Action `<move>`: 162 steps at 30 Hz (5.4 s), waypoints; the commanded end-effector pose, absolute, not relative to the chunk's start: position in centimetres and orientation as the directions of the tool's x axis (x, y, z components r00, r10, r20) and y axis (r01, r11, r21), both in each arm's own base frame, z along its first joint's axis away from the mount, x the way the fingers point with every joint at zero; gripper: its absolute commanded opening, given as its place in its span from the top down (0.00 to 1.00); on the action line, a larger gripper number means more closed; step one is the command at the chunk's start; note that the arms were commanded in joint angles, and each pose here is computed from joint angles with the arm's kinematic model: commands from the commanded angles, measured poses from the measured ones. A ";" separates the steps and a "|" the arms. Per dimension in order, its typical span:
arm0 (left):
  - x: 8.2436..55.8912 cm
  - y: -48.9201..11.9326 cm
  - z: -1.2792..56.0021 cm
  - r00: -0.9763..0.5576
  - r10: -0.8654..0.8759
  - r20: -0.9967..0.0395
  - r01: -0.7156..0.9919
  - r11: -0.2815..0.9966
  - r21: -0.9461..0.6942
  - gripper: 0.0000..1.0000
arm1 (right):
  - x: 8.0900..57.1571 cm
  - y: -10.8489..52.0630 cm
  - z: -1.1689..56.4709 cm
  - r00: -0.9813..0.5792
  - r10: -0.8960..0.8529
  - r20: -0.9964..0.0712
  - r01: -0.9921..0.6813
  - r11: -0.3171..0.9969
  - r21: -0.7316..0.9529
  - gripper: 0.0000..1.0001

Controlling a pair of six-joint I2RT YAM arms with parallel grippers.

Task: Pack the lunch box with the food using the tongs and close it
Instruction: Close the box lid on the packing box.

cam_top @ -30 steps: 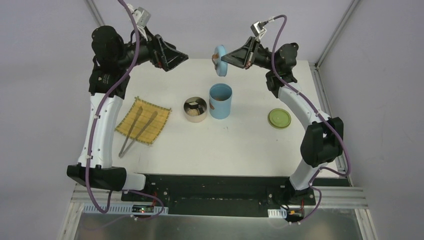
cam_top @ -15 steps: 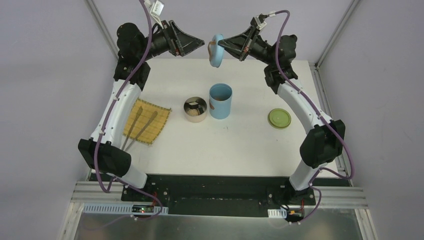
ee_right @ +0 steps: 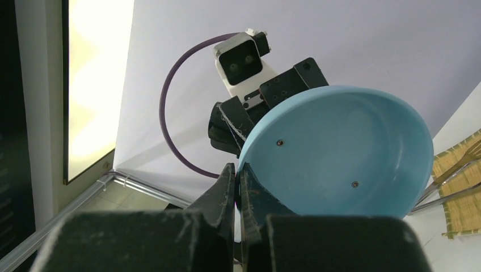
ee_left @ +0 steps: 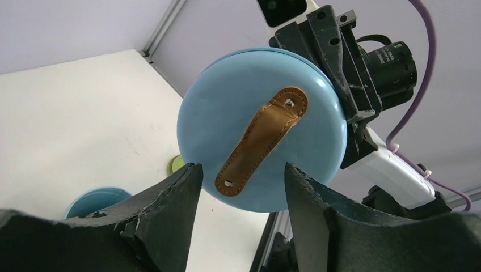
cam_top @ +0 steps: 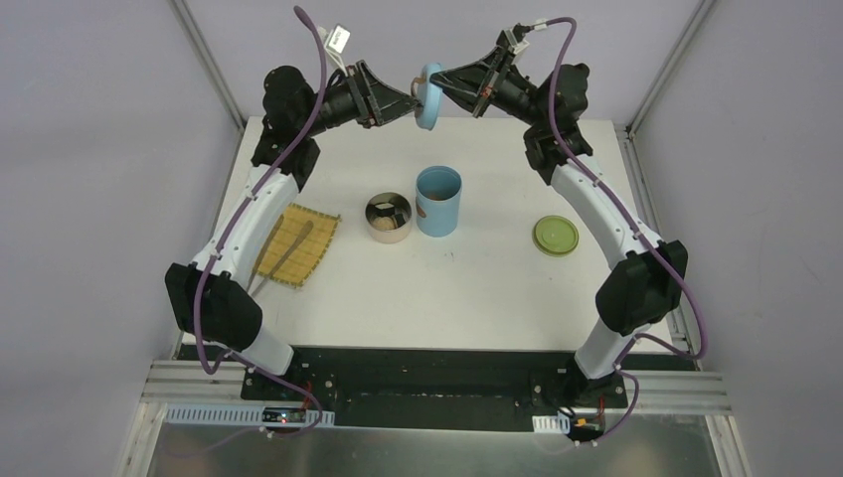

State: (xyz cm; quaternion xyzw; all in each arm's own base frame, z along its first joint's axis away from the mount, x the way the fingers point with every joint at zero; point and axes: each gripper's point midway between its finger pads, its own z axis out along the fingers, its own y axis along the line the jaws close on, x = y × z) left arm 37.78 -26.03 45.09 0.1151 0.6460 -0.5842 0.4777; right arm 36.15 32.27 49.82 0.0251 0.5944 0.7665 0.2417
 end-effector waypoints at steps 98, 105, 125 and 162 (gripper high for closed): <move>42.9 -32.2 20.8 -0.290 0.757 -0.586 0.859 0.476 0.190 1.00 | 42.3 10.8 31.5 -0.640 0.463 -0.613 -0.322 0.562 0.762 0.00; 42.8 -31.2 20.5 -0.301 0.775 -0.555 0.850 0.482 0.211 1.00 | 42.6 10.8 31.4 -0.644 0.471 -0.603 -0.317 0.553 0.771 0.00; 42.0 -30.7 18.9 -0.321 0.801 -0.505 0.859 0.471 0.200 0.87 | 42.9 10.5 31.2 -0.644 0.475 -0.600 -0.313 0.551 0.773 0.00; 38.5 -27.7 10.7 -0.561 0.721 -0.407 0.818 0.557 -0.142 0.53 | 42.7 7.9 30.1 -0.644 0.479 -0.597 -0.247 0.608 0.755 0.00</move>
